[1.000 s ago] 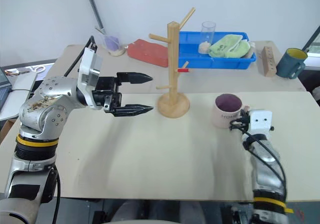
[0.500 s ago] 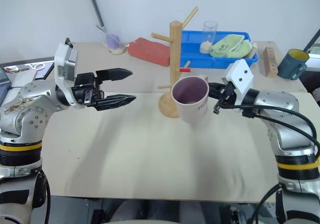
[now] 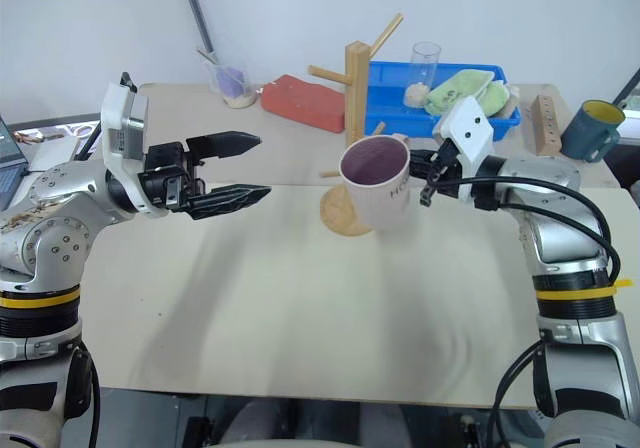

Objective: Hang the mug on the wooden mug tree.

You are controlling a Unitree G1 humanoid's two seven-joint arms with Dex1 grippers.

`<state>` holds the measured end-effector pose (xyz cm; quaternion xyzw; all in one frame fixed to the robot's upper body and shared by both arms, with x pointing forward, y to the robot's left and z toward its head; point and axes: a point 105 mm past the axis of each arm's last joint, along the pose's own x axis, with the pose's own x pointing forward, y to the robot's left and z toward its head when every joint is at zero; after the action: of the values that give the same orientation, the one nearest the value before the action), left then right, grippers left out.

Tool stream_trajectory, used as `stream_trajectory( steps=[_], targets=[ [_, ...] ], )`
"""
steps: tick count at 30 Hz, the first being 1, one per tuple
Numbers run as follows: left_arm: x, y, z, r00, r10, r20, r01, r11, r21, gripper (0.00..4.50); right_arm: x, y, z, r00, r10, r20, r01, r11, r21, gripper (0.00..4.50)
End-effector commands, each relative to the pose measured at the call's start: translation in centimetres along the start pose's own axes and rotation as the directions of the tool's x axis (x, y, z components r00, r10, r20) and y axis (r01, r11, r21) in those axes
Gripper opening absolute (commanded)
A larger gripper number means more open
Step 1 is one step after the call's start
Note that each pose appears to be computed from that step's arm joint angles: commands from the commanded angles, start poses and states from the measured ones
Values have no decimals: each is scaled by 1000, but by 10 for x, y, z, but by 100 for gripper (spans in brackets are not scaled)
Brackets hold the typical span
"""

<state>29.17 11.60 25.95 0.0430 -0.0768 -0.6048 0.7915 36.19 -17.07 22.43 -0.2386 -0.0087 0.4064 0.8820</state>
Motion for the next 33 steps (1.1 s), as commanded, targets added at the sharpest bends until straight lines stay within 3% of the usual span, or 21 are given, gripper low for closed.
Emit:
stream_trajectory(
  steps=[1, 23, 33],
  targets=[
    [-3, -3, 11, 1000, -5, 18, 4, 999, 41, 450, 0, -6, 15, 999, -3, 43, 6, 998, -59, 2],
    [-2, -3, 12, 1000, -17, 7, 16, 999, 42, 450, 11, -11, 26, 996, 16, 84, -9, 996, -85, 2],
    [-1, -3, 12, 1000, -12, 5, 12, 999, 47, 450, 24, -15, 15, 1000, -1, 27, 4, 996, -88, 2]
  ],
)
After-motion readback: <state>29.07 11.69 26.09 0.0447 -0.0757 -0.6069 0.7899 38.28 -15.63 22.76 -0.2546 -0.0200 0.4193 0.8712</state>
